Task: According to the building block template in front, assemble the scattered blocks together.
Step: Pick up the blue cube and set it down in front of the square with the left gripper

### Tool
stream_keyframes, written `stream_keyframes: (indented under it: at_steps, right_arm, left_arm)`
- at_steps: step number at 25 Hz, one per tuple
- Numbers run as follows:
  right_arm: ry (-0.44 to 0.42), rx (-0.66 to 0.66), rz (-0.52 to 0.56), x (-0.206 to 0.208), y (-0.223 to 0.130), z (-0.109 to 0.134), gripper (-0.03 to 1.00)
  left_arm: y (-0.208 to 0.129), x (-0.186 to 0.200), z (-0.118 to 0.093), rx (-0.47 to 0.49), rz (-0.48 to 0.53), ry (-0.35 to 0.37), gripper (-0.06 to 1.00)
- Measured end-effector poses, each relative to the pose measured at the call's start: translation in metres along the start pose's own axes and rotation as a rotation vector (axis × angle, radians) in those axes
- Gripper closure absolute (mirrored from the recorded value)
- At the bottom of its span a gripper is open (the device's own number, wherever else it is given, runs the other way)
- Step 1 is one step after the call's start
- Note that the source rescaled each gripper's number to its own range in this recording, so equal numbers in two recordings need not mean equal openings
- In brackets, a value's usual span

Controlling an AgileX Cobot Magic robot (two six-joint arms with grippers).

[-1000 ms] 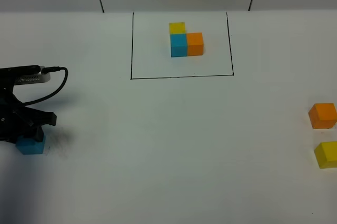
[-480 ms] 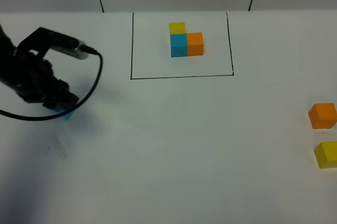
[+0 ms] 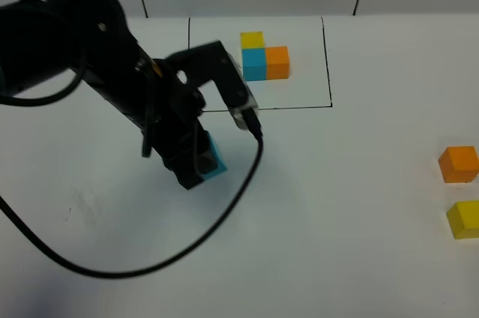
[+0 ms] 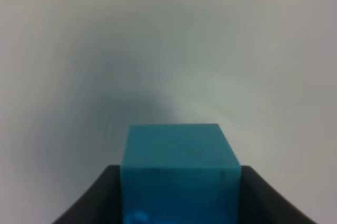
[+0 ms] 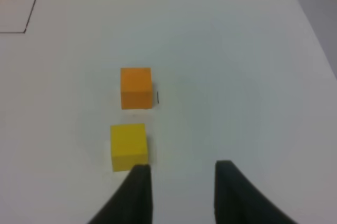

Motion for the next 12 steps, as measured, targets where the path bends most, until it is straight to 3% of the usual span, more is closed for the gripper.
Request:
stream_keyframes:
  at_steps: [4,12]
  right_arm:
    - [0.0,0.0,0.0,0.0,0.0,0.0,0.96]
    - [0.0,0.0,0.0,0.0,0.0,0.0,0.96]
  left_arm:
    - [0.005,-0.024,-0.027,-0.141,0.083,0.013,0.94]
    - [0.019,-0.071,-0.032,-0.232,0.088,0.076,0.94]
Point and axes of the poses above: a point on each arm's last joint axis where the gripper is mounted, x pointing back along that axis away from the gripper, z along the wrist's bending axis when the last joint is at zero, y = z × x, the point moved 8 cm from there along -x, pointing out along that axis toward the gripper, and after that the axes turned 11 degrees about x, right-handed, at the moved point
